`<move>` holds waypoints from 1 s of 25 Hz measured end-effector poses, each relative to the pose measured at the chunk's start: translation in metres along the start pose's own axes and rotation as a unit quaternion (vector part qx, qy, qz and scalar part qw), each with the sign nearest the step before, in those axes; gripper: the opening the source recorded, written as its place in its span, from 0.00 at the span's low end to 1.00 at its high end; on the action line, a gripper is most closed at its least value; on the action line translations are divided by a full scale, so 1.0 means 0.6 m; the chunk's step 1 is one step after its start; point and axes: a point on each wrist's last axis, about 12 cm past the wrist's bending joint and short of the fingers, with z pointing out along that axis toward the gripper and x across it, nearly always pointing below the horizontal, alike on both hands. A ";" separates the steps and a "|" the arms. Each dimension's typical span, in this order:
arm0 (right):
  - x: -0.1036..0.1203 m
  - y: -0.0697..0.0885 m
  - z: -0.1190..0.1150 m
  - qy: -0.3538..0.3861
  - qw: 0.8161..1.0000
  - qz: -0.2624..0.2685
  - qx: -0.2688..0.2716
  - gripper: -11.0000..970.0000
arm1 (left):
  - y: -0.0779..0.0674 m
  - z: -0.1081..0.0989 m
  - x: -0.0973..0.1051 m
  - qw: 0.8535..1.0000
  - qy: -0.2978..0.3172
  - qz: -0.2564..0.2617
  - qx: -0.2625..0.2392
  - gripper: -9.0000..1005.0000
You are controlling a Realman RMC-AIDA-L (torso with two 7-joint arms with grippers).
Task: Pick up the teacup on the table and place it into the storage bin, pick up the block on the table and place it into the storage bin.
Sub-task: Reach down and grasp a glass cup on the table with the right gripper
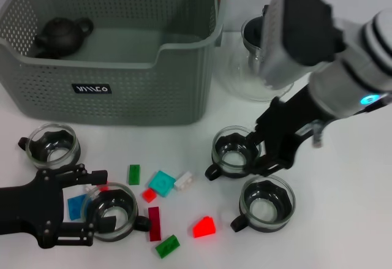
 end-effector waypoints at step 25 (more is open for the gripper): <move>0.009 -0.027 0.117 0.018 0.997 0.076 0.022 0.56 | -0.004 0.003 0.006 1.000 -0.008 -0.009 0.002 0.85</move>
